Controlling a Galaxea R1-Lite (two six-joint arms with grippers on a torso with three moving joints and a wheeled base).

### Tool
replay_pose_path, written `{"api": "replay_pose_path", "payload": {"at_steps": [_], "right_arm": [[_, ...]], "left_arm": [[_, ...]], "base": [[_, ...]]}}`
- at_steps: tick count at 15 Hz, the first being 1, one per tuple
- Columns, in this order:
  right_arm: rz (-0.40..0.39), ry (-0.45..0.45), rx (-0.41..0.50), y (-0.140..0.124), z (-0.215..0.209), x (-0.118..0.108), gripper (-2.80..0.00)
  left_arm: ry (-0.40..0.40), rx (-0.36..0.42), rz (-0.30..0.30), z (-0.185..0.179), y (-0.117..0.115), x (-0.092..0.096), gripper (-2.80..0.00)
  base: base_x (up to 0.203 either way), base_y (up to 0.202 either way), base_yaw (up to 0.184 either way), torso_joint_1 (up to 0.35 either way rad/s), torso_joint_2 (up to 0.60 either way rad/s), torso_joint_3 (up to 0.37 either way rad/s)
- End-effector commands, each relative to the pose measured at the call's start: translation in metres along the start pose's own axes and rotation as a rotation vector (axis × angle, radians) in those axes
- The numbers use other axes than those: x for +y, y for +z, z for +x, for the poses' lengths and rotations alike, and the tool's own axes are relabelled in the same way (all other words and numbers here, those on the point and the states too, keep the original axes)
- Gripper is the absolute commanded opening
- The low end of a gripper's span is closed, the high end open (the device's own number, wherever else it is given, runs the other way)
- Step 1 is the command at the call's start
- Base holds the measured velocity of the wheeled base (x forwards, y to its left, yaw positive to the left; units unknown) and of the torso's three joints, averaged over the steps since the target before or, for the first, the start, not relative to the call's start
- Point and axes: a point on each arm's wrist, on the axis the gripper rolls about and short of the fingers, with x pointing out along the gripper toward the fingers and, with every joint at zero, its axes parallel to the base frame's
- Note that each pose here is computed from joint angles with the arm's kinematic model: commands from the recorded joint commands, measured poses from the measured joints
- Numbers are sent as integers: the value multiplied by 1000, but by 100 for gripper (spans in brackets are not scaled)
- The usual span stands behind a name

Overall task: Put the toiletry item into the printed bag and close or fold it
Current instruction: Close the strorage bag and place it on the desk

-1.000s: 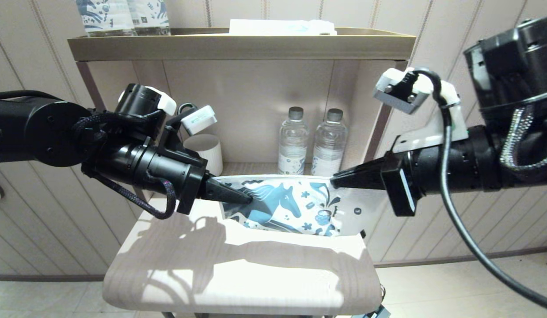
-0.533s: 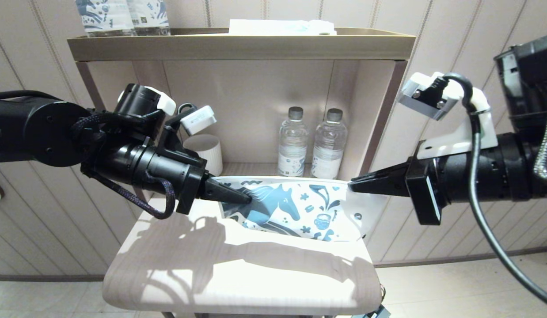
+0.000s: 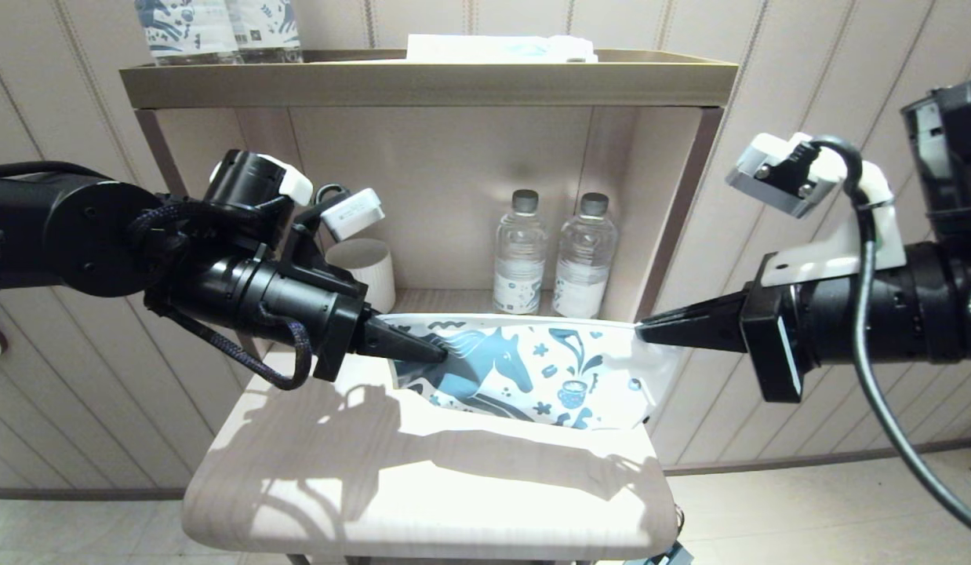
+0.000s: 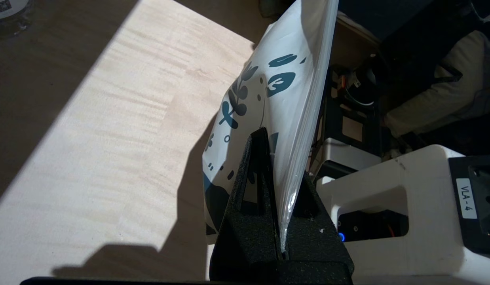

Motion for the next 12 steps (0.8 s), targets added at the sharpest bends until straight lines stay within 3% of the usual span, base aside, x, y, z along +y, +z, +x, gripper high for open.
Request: {"api": "replay_pose_path", "payload": {"at_steps": [1,4,5,6,8,12], "right_arm": [[-1,3,3,-1,0,0,-280],[3,8,14,-1,5,0,-280],[4,10,21,-3,8,-1,-166],[0,6,8,-3,10,-2,0],[-16,1,-41,-1,15,-3,0],[-21,-3,-53,2,16,-4,0]], "left_arm": [[-7,1,-1,1,-1,0,-280],[-6,0,-2,0,-1,1,-280],[-5,0,-3,0,-1,1,-280],[-7,1,-3,1,-1,0,-280],[-5,-1,0,0,0,-1,-280],[-4,-3,2,0,0,0,-280]], "base": [[0,0,0,0,0,0],[0,0,0,0,0,0],[0,0,0,0,0,0],[0,0,0,0,0,0],[0,0,0,0,0,0],[0,0,0,0,0,0]]}}
